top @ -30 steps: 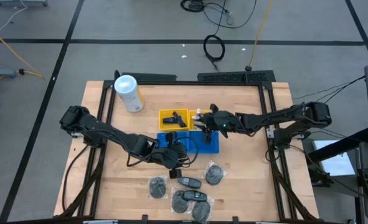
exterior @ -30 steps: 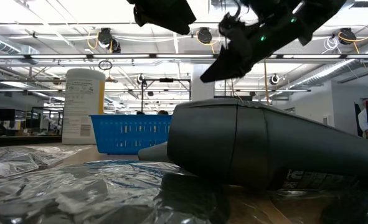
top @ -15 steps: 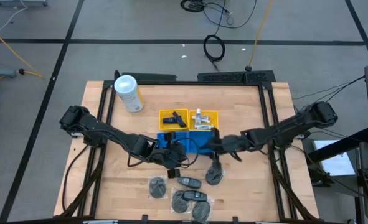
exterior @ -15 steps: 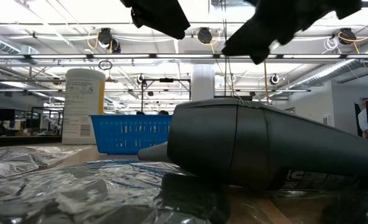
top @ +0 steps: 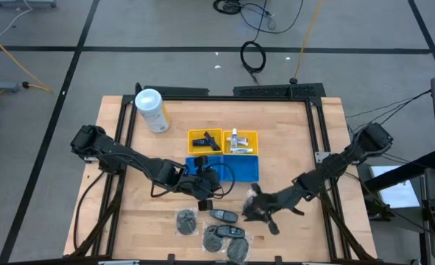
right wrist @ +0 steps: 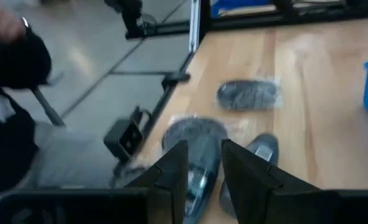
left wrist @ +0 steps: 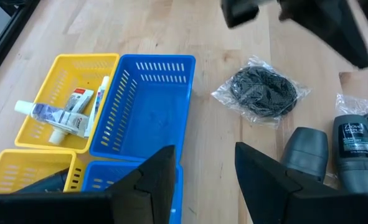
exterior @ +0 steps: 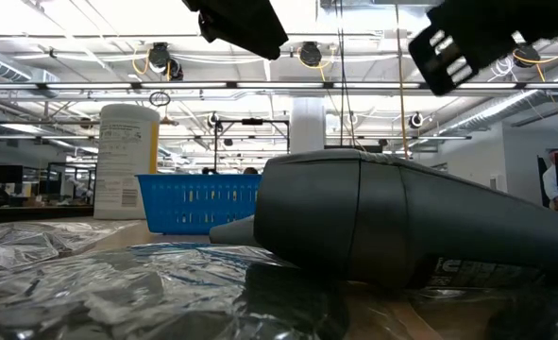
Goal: Pick & Place Travel size toiletries
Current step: Put the top deodorant into the left blue bin
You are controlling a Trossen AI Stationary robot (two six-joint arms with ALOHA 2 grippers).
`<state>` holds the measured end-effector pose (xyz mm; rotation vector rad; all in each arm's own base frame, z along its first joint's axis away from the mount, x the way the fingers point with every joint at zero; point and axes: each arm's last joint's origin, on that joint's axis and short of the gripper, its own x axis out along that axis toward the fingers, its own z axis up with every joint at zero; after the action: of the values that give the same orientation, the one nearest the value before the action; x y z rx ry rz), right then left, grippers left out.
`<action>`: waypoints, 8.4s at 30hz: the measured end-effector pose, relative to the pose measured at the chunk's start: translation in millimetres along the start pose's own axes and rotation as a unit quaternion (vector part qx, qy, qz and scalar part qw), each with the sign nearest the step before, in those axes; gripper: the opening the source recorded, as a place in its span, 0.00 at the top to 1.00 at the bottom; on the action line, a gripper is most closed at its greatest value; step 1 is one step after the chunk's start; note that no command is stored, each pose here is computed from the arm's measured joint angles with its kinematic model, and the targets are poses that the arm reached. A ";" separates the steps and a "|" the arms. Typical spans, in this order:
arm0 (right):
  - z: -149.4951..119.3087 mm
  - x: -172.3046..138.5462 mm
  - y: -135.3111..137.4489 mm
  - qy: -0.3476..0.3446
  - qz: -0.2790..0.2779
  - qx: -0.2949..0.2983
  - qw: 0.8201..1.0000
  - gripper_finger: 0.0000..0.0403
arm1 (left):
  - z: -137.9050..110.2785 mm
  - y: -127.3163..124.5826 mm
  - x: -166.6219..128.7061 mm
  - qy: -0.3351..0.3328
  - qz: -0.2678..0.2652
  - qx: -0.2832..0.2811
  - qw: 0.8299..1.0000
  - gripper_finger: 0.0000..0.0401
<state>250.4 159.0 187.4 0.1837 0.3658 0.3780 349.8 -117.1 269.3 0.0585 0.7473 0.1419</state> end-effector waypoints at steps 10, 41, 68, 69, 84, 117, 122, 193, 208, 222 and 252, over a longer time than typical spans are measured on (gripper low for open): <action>-22.2 26.7 8.6 0.030 0.001 0.006 1.000 0.71 | 0.1 0.0 0.0 -0.001 0.000 -0.001 1.000 0.60; -43.2 43.3 12.4 0.029 -0.109 0.019 0.993 0.44 | 0.1 0.0 0.0 -0.001 0.000 -0.005 1.000 0.60; -69.5 92.1 10.9 0.053 -0.188 0.032 0.980 0.46 | -0.7 -0.2 0.0 0.003 -0.004 -0.003 1.000 0.60; -70.6 93.0 9.8 0.055 -0.191 0.038 0.979 0.46 | -0.6 -0.2 0.0 0.003 -0.004 -0.003 1.000 0.60; -68.1 95.3 7.0 0.039 -0.190 0.044 0.980 0.46 | -0.7 -0.6 -0.2 0.003 -0.004 -0.003 1.000 0.60; -59.3 100.6 -11.9 0.047 -0.151 0.060 0.986 0.45 | -2.5 0.1 -0.1 0.012 -0.002 0.001 1.000 0.60; -59.2 100.6 -13.0 0.047 -0.154 0.060 0.985 0.38 | -2.5 0.1 -0.1 0.012 -0.002 0.001 1.000 0.60; 6.4 90.6 -16.3 0.103 -0.179 -0.028 0.978 0.50 | -2.4 0.0 -0.1 0.012 -0.002 0.000 1.000 0.60; 25.0 36.5 -16.9 0.172 -0.314 -0.102 0.928 0.50 | 19.0 13.5 2.9 -0.054 -0.067 -0.065 0.994 0.60; 29.0 -24.9 -2.0 0.098 -0.370 -0.129 0.915 0.50 | 36.8 68.2 16.7 -0.069 -0.155 -0.157 0.973 0.60; 68.0 -45.9 12.2 0.004 -0.419 -0.230 0.878 0.50 | 56.4 88.6 15.4 -0.149 -0.211 -0.214 0.942 0.60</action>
<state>232.6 145.0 267.1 -0.4449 0.3205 -0.4014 389.8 -27.4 309.4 -0.4856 0.3991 -0.1163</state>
